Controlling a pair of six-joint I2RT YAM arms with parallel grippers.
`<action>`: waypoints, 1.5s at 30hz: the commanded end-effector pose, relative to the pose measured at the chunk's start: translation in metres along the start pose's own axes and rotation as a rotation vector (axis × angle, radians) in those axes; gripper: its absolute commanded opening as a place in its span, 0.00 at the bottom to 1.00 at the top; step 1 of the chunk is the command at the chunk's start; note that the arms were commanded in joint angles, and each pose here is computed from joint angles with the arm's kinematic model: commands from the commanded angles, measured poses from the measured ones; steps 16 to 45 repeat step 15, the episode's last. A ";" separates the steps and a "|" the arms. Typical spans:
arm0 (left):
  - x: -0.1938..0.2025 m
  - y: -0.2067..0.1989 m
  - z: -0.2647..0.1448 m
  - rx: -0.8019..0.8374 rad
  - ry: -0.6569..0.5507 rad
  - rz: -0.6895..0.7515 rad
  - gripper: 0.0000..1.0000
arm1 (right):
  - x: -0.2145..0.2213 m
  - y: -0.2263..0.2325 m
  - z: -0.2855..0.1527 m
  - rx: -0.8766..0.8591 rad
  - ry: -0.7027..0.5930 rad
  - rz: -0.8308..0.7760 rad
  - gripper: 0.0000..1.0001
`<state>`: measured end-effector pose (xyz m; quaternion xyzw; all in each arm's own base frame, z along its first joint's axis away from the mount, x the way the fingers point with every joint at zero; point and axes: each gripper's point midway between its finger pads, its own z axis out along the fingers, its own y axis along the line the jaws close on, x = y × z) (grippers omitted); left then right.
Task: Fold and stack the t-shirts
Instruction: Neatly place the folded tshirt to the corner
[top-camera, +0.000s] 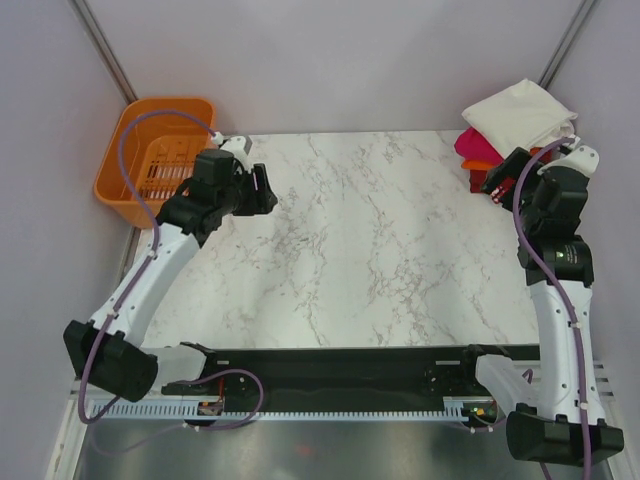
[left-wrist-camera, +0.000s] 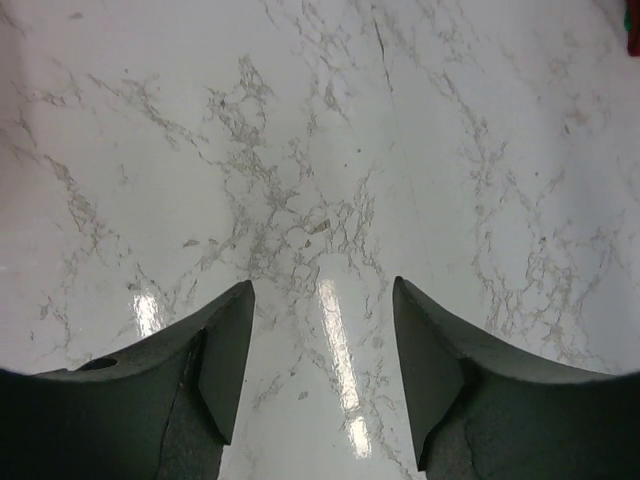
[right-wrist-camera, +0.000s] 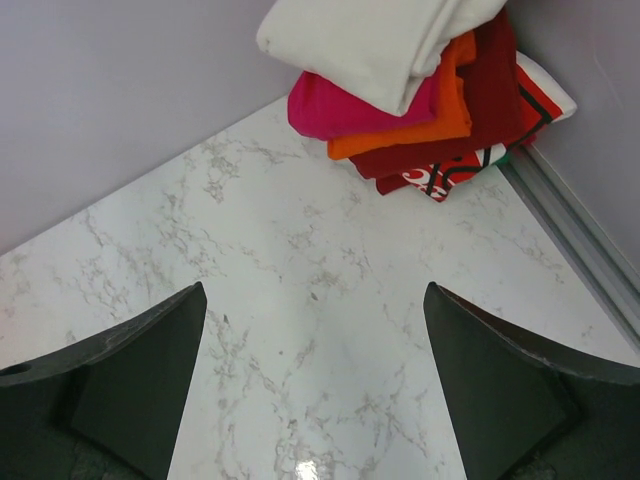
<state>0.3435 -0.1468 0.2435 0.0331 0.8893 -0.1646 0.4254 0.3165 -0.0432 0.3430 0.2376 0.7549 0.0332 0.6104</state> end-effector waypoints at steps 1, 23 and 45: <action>-0.040 -0.006 -0.018 0.017 -0.192 -0.006 0.65 | 0.001 -0.014 -0.005 0.063 -0.014 -0.042 0.98; -0.049 -0.001 -0.037 -0.004 -0.286 -0.015 0.65 | 0.002 -0.015 0.001 0.097 -0.007 -0.074 0.98; -0.049 -0.001 -0.037 -0.004 -0.286 -0.015 0.65 | 0.002 -0.015 0.001 0.097 -0.007 -0.074 0.98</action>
